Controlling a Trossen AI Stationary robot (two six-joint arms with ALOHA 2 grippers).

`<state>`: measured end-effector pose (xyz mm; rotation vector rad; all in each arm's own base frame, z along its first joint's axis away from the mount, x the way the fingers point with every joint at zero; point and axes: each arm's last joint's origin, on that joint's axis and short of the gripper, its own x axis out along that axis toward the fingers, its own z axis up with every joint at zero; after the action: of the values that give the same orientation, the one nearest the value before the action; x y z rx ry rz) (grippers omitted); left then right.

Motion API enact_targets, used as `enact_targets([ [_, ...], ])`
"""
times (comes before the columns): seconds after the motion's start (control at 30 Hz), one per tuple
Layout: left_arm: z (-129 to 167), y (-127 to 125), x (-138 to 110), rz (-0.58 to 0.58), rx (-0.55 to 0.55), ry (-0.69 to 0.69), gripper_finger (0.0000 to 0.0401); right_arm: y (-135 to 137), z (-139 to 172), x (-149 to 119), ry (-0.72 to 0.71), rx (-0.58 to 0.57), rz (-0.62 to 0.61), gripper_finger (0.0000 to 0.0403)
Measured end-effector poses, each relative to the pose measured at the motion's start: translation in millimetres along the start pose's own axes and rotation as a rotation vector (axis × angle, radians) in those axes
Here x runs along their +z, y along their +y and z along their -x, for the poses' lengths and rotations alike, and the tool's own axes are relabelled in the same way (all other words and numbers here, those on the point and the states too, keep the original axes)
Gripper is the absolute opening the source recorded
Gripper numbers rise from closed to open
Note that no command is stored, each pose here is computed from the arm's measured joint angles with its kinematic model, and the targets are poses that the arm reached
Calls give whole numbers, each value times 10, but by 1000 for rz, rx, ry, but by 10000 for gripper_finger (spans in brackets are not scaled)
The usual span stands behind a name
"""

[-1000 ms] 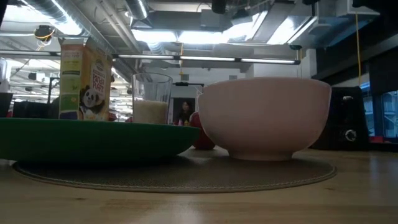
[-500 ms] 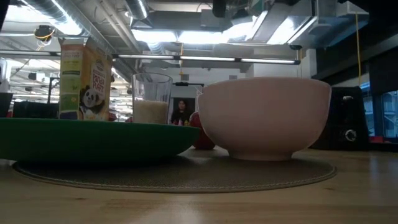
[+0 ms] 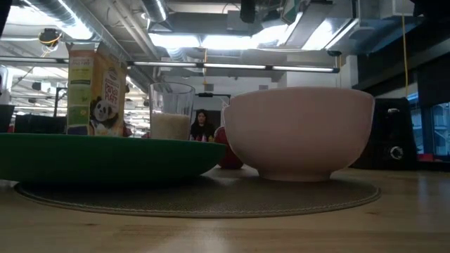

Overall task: Arrange a breakfast setting
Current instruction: Put the blue patterned spoon to the right of the white bowl

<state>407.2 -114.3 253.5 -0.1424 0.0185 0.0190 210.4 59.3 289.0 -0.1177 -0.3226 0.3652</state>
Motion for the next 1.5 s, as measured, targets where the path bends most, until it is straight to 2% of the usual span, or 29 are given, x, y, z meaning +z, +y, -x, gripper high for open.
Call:
enact_targets([
  [0.4, -12, 37, 4, 3, 9, -1, 25, 3, -42, -72, 17, 18, 17, 81],
  [0.63, -12, 38, 3, 7, 13, -2, 25, 2, -43, -66, 7, 20, 46, 7],
  [0.8, -12, 37, 0, 5, 17, -1, 37, 1, -43, -68, 10, 16, 45, 6],
  [0.97, 3, 2, -10, 1, 13, 12, 95, 5, -33, -51, 6, 26, 23, 4],
  [1.17, 170, -51, 115, -39, 30, 120, 159, 6, 60, 37, 31, 27, -4, 3],
  [1.33, 378, -106, 190, -74, 42, 259, 168, 1, 219, 141, 91, -6, -51, 2],
  [1.5, 521, -188, 178, -99, 95, 337, 168, -3, 447, 208, 199, -88, -119, 1],
])
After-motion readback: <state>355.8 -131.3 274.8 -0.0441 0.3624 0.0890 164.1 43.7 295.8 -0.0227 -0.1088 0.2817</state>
